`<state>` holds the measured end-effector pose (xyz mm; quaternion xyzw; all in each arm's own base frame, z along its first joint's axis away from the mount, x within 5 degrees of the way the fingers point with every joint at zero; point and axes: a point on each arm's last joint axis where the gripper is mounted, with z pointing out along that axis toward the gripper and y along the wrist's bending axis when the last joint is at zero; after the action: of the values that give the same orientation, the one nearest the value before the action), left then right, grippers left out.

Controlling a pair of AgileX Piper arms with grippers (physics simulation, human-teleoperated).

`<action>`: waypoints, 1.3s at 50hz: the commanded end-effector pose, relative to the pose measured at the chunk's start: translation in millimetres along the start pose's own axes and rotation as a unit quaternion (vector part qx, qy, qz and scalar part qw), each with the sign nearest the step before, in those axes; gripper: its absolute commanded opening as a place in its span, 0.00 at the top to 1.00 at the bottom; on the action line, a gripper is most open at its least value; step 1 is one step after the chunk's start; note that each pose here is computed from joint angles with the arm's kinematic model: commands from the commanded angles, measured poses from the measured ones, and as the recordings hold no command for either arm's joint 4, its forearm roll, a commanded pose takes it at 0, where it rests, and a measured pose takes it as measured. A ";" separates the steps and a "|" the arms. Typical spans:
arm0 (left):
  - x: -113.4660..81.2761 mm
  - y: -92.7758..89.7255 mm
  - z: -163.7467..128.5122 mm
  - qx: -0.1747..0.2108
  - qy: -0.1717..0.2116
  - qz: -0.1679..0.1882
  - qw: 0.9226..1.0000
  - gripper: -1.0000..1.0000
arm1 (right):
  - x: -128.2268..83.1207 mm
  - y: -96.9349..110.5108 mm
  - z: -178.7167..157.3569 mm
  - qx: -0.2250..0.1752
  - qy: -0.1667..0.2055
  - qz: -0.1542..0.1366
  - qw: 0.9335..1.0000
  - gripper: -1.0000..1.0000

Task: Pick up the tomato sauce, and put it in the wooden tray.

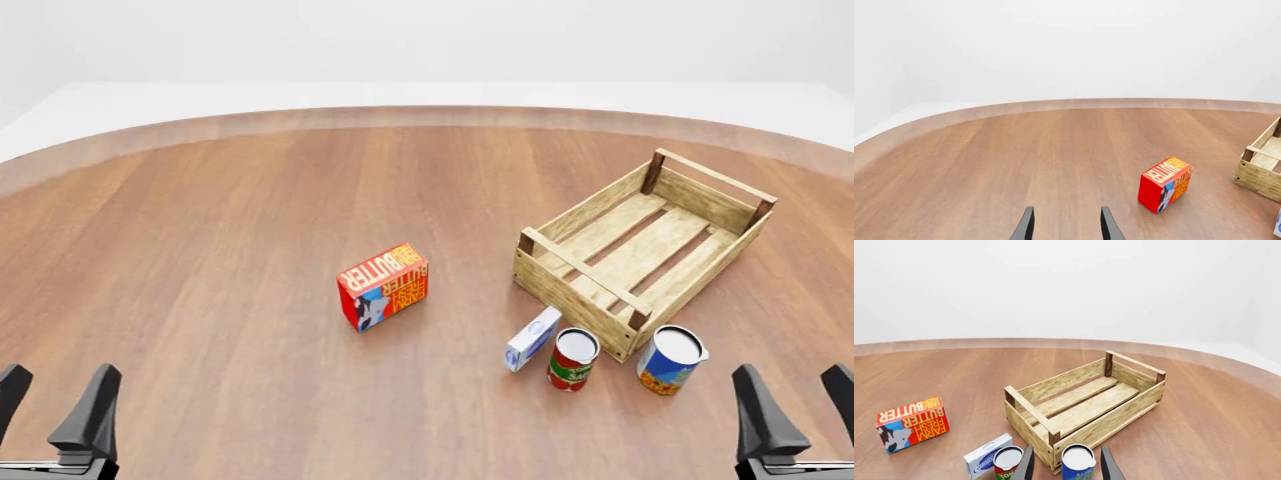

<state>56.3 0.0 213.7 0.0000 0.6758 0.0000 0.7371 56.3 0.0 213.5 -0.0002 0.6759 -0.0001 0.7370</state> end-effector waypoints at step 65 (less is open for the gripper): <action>-0.7 0.0 0.3 0.000 0.000 0.000 1.000 0.00 | -36.5 56.5 134.9 -0.185 0.329 -0.161 0.912 0.00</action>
<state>56.6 0.0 214.4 0.0000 0.6761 0.0000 0.7368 179.2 44.9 285.6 -0.2229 0.8360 -0.0076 0.5014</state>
